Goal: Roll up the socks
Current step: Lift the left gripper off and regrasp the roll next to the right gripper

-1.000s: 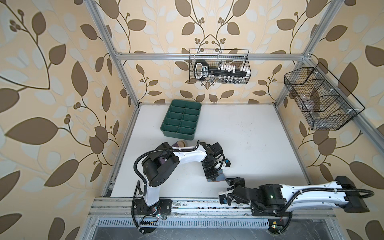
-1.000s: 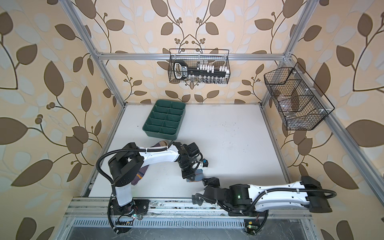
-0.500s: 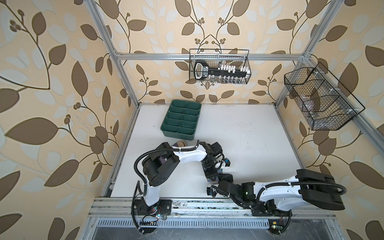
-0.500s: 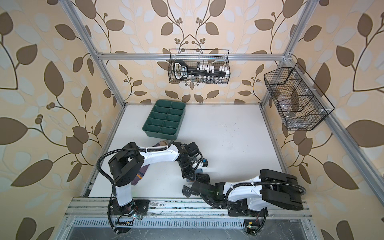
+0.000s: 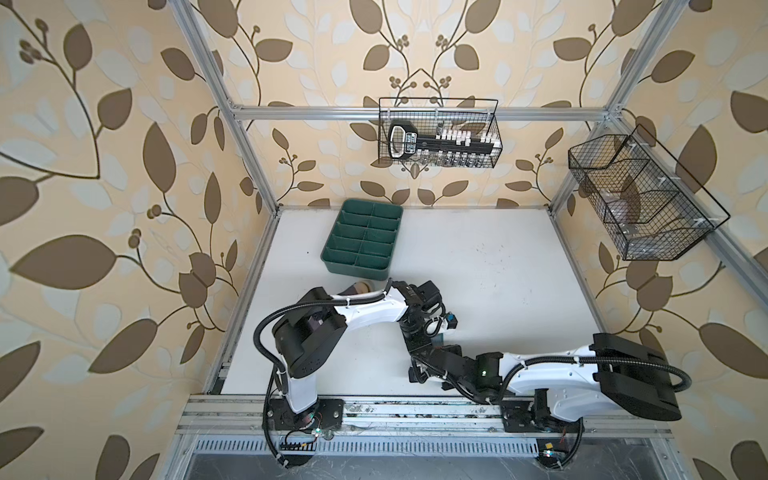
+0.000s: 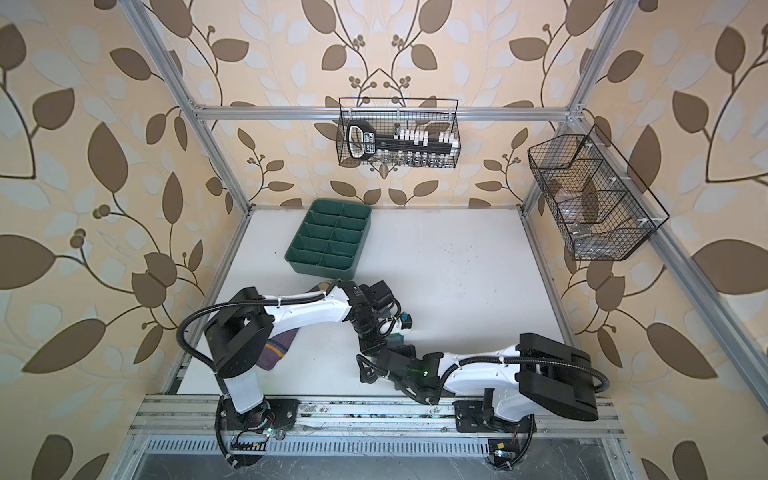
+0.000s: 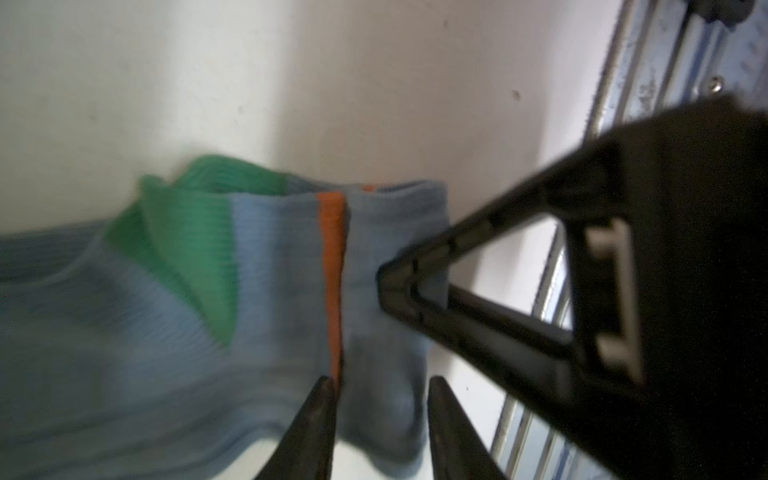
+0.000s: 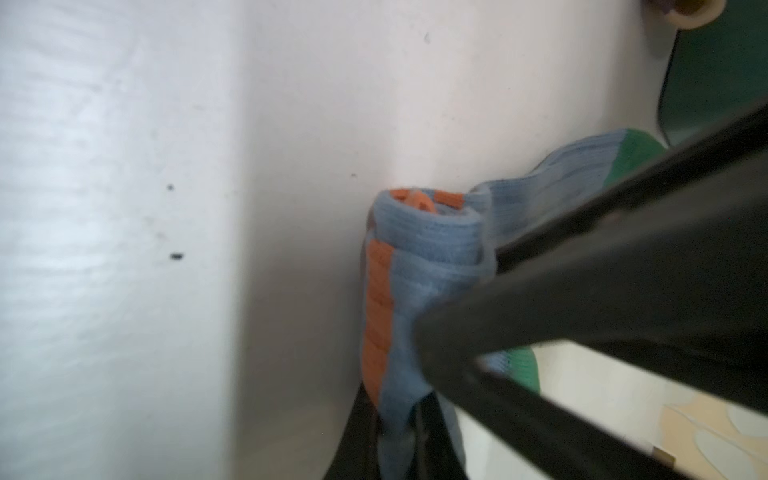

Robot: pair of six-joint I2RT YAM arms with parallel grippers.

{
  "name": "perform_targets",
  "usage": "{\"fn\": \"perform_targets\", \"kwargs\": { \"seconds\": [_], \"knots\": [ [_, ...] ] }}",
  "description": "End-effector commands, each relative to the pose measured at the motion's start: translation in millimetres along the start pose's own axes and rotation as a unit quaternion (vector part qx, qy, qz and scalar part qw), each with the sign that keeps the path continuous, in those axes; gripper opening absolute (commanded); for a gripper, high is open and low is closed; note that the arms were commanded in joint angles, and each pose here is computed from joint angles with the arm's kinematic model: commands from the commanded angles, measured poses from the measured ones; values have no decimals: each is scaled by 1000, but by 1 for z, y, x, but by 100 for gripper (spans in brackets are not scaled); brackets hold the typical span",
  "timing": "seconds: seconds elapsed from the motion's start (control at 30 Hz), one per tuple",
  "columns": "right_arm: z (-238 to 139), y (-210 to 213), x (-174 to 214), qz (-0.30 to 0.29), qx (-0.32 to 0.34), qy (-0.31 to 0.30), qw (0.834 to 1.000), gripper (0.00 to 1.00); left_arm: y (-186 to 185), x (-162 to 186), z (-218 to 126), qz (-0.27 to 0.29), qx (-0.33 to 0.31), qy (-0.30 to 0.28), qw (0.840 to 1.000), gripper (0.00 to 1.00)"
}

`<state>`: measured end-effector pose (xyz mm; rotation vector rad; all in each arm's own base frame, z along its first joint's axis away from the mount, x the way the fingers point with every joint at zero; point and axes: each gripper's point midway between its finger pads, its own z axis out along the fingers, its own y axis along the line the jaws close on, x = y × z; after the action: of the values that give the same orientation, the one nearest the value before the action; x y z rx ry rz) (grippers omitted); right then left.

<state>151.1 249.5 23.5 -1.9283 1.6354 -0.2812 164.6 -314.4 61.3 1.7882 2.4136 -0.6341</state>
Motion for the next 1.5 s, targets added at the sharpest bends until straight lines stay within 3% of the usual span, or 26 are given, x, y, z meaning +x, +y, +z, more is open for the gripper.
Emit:
{"fn": "perform_targets", "kwargs": {
  "seconds": [0.0, 0.07, 0.13, 0.23, 0.37, 0.53, 0.63, 0.73, 0.93, 1.27, 1.47],
  "knots": [
    [-8, 30, 22, -2, -86, 30, 996, 0, 6, -4, -49, 14, -82, -49, 995, 47],
    [-11, 29, 22, 5, -91, 26, 995, 0, 21, -2, -66, 10, -147, -62, 987, 51],
    [-12, 31, 19, 9, -101, 20, 995, 0, 54, 1, -82, -13, -248, -67, 966, 58],
    [-10, 33, 18, 14, -104, 24, 994, 0, 88, 5, -85, -50, -315, -36, 947, 57],
    [-6, 33, 17, 16, -102, 28, 994, 0, 104, 1, -54, -92, -296, 17, 951, 52],
    [-5, 29, 14, 21, -101, 26, 994, 0, 125, -16, -29, -137, -306, 6, 942, 51],
    [-5, 27, 11, 24, -100, 19, 995, 0, 136, -28, -15, -142, -306, 8, 941, 51],
    [-5, 23, 9, 24, -93, 15, 995, 0, 141, -37, 8, -140, -284, 27, 948, 49],
    [-5, 14, 9, 42, -90, 13, 995, 0, 133, -66, 32, -120, -254, 12, 960, 48],
    [-4, 13, 17, 83, -125, 59, 987, 0, 128, -80, -6, -90, -275, -34, 957, 47],
    [-12, 18, 24, 89, -161, 83, 979, 0, 109, -112, -79, -52, -286, -127, 948, 53]
  ]
}}
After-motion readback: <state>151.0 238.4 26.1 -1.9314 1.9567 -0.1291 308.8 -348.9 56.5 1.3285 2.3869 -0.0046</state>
